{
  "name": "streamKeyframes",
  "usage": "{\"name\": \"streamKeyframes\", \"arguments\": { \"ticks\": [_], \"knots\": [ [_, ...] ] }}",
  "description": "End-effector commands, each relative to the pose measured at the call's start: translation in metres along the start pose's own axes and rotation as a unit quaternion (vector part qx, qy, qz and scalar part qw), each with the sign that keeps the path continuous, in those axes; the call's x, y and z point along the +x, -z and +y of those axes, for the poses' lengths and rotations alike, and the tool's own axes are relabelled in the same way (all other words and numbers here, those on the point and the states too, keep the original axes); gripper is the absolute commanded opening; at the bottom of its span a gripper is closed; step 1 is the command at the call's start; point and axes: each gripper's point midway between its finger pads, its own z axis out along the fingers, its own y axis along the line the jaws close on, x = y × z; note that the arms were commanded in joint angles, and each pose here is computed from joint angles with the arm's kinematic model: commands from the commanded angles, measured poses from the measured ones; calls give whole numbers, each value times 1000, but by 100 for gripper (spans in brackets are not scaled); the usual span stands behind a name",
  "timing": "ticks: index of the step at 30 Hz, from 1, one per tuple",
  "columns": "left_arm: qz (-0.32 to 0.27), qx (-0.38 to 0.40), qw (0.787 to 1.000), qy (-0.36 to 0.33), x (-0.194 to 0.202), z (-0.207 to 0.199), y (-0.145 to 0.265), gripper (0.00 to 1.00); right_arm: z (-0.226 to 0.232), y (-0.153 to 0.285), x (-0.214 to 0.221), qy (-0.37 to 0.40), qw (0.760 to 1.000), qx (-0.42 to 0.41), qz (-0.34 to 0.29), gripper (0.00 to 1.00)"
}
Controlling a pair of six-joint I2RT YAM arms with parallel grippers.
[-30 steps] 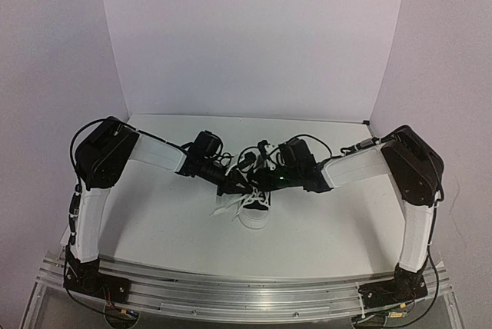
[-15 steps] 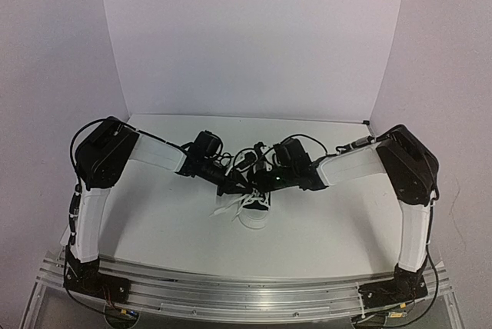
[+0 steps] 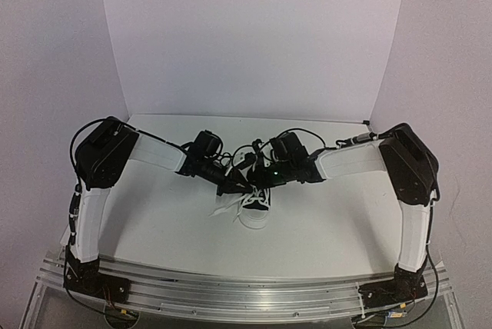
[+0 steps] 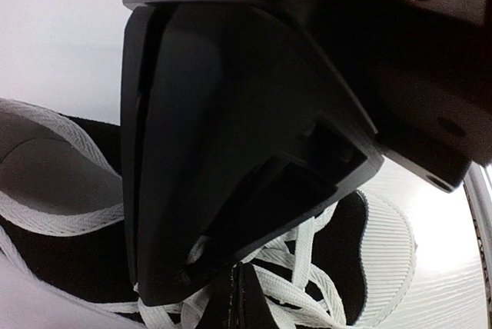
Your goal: Tie the shoes
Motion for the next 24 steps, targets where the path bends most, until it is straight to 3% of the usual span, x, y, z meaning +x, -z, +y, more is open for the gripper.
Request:
{"name": "streamKeyframes", "arguments": {
  "ticks": [1,6,9,11,16,24],
  "knots": [
    [8,-13,1000,-21,-1,10,0,0,13,8,-16,-5,1000,-5,-9,0],
    [10,-11,1000,-25,-1,9,1,4,10,13,-11,-12,1000,11,9,0],
    [8,-3,1000,-17,-7,8,7,30,9,13,-8,-20,1000,10,12,0],
    [5,5,1000,-26,-16,6,16,37,7,13,-8,-25,1000,15,10,0],
    [-7,36,997,-72,-38,-14,41,42,2,13,-5,-32,999,23,7,0],
    [-28,81,993,-79,-46,-27,76,52,4,17,-12,-43,999,19,-19,0]
  ]
}}
